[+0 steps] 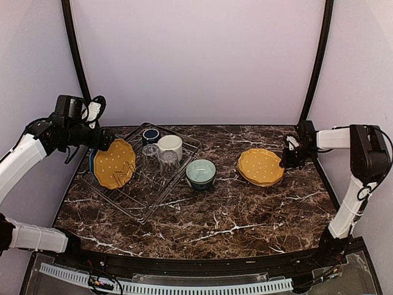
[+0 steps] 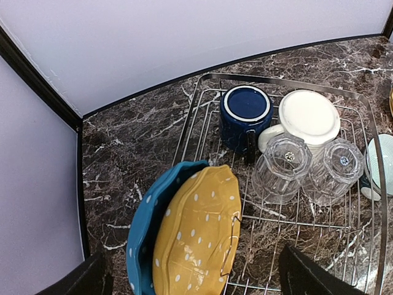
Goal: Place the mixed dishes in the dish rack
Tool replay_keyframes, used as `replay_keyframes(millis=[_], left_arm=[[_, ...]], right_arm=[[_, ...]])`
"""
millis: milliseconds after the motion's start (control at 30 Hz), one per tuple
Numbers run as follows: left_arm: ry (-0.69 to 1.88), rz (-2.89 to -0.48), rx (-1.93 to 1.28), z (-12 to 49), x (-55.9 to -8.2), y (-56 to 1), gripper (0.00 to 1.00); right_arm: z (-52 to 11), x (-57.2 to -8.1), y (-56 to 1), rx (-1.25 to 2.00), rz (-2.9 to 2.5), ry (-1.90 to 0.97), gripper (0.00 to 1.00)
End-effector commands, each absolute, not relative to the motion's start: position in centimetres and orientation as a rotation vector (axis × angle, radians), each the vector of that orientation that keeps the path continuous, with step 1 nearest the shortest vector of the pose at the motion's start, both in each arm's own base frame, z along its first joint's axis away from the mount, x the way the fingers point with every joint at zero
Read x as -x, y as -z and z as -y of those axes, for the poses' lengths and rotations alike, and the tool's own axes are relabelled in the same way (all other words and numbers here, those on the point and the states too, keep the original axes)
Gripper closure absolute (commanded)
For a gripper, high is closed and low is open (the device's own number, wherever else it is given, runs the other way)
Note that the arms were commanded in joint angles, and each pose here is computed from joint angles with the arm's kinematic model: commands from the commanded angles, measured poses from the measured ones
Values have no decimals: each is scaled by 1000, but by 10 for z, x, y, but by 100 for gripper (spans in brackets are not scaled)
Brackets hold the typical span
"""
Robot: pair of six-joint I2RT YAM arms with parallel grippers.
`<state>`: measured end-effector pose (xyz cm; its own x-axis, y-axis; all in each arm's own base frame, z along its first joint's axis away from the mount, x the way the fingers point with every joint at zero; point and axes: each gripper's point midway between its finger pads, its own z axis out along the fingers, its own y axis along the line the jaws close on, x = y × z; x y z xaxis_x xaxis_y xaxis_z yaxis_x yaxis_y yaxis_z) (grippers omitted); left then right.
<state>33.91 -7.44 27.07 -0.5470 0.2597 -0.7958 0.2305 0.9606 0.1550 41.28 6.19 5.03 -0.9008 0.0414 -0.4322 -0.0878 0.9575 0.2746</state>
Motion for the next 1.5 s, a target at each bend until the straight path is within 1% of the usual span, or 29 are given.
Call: replay_keyframes(millis=[0,167,300,367,500,600,667,767,900,1033,1233,1267,1467], left_arm=[[-27,-2177,-339,76,-339,-267,8],[-17,-2179,-341,77,-339,-266,7],[3,-2176,-344,80,-338,-268,6],[32,-2173,-348,84,-338,-269,2],[188,-2172,-359,104,-336,-272,1],[410,-2174,-345,130,-332,-275,2],[548,-2146,-330,147,-330,-283,4],[656,-2110,-342,173,-324,-290,8],[737,-2100,-372,212,-317,-289,10],[902,-2173,-312,256,-319,-265,10],[1186,-2207,-227,318,-319,-240,10],[1222,-2187,-234,328,-317,-243,10],[1369,-2276,-166,368,-311,-207,9]], right_arm=[[-67,-417,-59,46,-2629,-435,100],[-71,-413,-73,43,-2596,-476,100],[-82,-411,-89,35,-2550,-572,100],[-90,-410,-99,37,-2520,-644,100],[-104,-409,-115,33,-2468,-772,100],[-113,-407,-125,36,-2439,-832,100],[-119,-405,-131,49,-2425,-858,100],[-134,-399,-142,82,-2407,-889,100],[-161,-390,-162,143,-2376,-925,100],[-196,-381,-185,232,-2339,-961,100],[-240,-365,-212,332,-2291,-1029,100],[-244,-363,-215,342,-2286,-1036,100],[-270,-348,-227,398,-2259,-1087,100]])
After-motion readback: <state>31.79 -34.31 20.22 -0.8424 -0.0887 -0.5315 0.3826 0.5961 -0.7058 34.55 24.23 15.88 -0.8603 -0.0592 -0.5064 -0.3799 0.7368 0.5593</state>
